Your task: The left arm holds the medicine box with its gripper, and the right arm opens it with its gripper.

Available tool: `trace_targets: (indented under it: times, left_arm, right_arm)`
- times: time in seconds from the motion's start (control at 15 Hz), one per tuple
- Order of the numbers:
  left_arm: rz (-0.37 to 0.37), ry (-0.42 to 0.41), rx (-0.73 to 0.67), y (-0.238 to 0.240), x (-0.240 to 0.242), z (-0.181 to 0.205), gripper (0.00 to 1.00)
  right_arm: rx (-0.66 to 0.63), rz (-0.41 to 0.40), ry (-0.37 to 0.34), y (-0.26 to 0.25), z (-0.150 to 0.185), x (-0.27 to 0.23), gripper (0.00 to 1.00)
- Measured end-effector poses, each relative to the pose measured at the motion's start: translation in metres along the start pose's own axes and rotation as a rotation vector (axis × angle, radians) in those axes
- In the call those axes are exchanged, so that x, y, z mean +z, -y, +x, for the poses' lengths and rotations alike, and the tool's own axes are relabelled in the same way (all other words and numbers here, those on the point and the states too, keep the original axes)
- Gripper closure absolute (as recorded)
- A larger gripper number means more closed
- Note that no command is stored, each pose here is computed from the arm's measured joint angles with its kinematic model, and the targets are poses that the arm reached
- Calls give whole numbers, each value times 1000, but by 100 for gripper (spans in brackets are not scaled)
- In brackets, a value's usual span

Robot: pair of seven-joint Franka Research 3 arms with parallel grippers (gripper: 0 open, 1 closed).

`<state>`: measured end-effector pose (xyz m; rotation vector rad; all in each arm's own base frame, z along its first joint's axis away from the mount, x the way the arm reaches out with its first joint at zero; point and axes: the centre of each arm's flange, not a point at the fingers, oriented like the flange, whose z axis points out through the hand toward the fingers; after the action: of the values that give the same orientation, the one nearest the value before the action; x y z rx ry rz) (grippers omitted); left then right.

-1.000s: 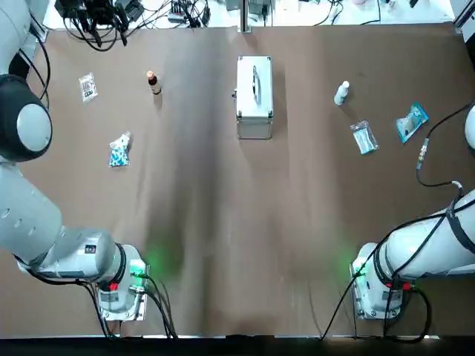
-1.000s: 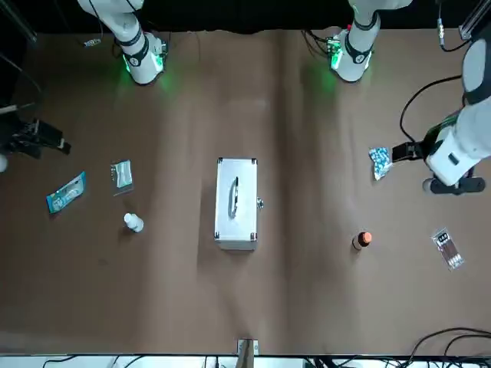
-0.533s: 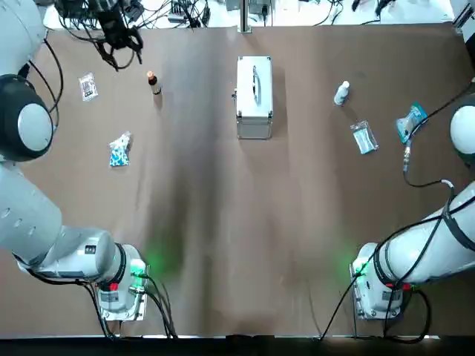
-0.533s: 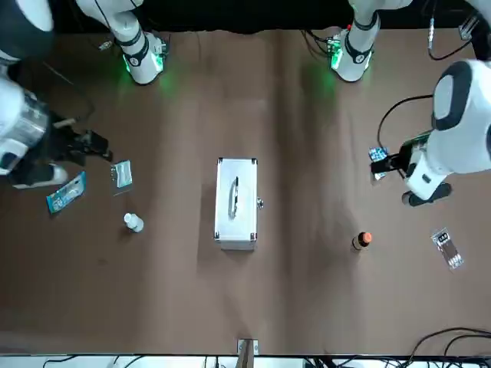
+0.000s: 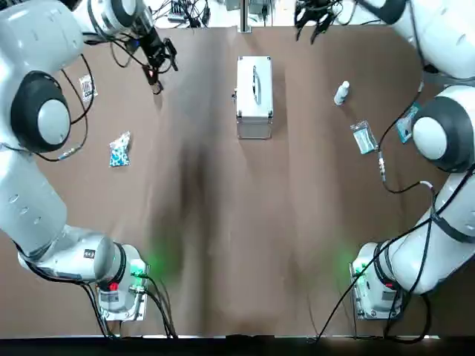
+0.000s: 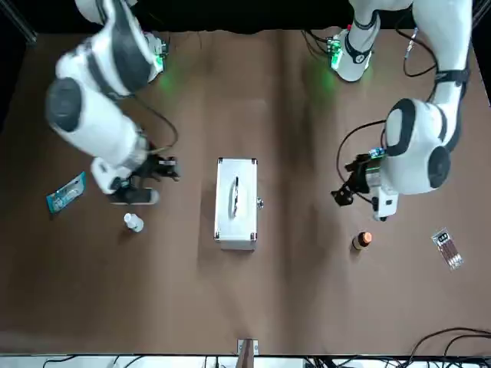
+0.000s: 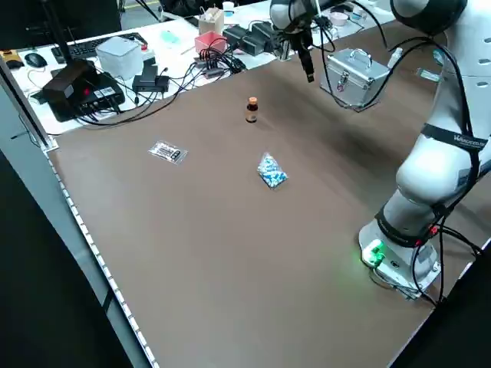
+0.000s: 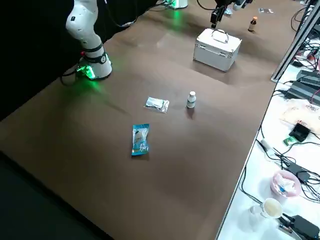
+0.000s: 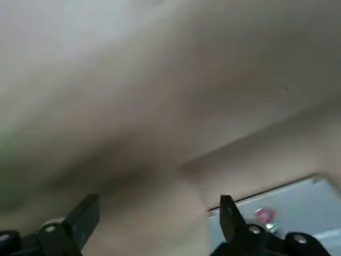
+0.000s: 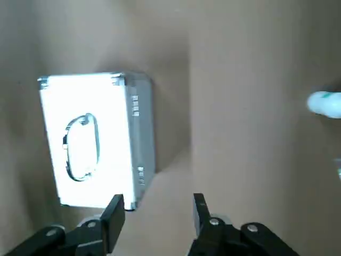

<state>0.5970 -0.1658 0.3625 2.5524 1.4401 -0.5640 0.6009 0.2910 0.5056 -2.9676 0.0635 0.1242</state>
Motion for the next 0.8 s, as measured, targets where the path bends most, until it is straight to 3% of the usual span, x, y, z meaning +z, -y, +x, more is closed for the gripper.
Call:
trace_targets:
  times: [0.27, 0.53, 0.8]
  left_arm:
    - [-86, -9, -445, -51, 54, -42, 0]
    - [-73, 4, -550, -102, 102, -77, 0]
    - [-84, 3, -553, -123, 145, -84, 0]
  right_arm:
    - [-86, 2, -25, 83, -23, 62, 44]
    - [-129, -16, -10, 120, -38, 109, 49]
    - [-137, 2, -51, 130, -32, 127, 50]
